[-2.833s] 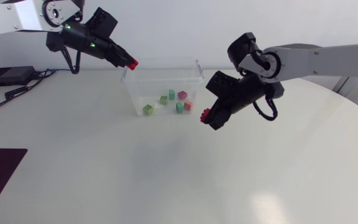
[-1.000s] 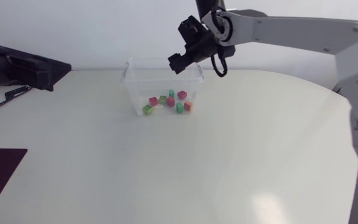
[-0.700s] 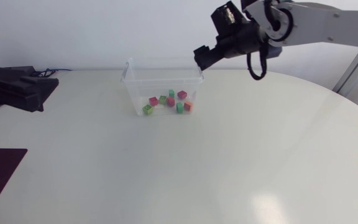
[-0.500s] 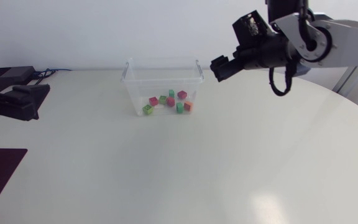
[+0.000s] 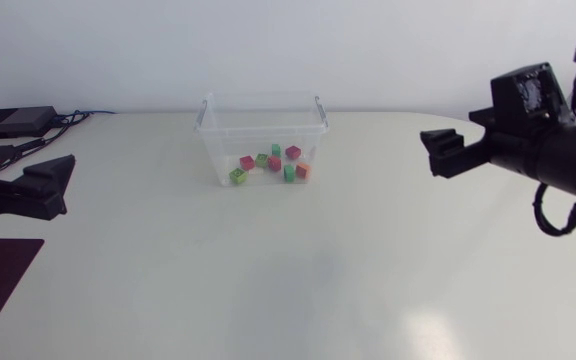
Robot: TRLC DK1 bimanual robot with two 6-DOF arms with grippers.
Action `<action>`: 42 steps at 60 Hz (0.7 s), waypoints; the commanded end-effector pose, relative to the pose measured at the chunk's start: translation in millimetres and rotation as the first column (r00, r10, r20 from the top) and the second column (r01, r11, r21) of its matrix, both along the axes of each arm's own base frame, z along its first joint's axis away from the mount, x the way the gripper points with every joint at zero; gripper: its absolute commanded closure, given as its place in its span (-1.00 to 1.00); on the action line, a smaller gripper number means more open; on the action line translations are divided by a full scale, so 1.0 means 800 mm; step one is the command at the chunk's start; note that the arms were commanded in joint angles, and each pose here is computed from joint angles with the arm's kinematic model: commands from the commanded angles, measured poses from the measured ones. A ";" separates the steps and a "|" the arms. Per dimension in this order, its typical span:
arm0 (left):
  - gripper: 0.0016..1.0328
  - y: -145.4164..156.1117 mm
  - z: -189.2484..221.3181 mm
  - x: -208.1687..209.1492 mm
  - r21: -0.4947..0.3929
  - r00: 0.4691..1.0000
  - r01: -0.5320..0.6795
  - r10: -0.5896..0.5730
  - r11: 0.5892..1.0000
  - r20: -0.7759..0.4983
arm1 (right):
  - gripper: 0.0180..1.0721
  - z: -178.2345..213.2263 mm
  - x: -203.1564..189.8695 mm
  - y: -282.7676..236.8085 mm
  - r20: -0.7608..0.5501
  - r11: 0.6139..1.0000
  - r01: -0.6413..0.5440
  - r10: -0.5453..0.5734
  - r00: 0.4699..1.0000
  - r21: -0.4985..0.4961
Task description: Place the duplo bricks in the container
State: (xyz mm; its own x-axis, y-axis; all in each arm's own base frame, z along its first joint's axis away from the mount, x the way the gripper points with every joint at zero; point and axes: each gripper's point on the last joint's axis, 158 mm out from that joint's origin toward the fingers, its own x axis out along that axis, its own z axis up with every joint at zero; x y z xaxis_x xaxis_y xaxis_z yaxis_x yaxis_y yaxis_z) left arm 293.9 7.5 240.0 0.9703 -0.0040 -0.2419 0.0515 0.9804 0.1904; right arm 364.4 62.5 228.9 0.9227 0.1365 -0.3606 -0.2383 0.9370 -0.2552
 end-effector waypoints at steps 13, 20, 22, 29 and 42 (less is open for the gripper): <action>-0.94 0.007 -0.034 -0.003 0.028 0.999 -0.027 0.027 0.999 0.022 | -0.92 -0.020 -0.060 -0.057 0.064 0.993 0.114 -0.114 0.991 0.014; -0.94 0.006 -0.035 -0.004 0.037 0.998 -0.024 0.022 0.999 0.065 | -0.92 -0.030 -0.081 -0.065 0.078 0.992 0.126 -0.126 0.989 0.002; -0.94 0.006 -0.037 -0.005 0.038 0.997 -0.023 0.020 0.999 0.071 | -0.92 -0.032 -0.086 -0.067 0.087 0.991 0.130 -0.130 0.988 0.004; -0.94 0.001 -0.049 -0.010 0.023 0.997 -0.015 0.014 1.000 0.071 | -0.92 -0.034 -0.100 -0.074 0.121 0.988 0.149 -0.151 0.981 0.028; -0.93 -0.003 -0.063 -0.025 -0.033 0.995 -0.016 0.019 0.999 0.100 | -0.92 -0.049 -0.115 -0.076 0.157 0.981 0.163 -0.177 0.972 0.102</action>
State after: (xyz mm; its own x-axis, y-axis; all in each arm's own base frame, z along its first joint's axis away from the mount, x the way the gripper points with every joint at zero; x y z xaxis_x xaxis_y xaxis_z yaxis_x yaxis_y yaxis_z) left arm 276.9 7.1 198.5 0.9890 0.0122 -0.1475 0.0174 0.9802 0.1973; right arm 275.9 4.0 200.2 0.9800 0.0034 -0.1988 -0.0503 0.9715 -0.2316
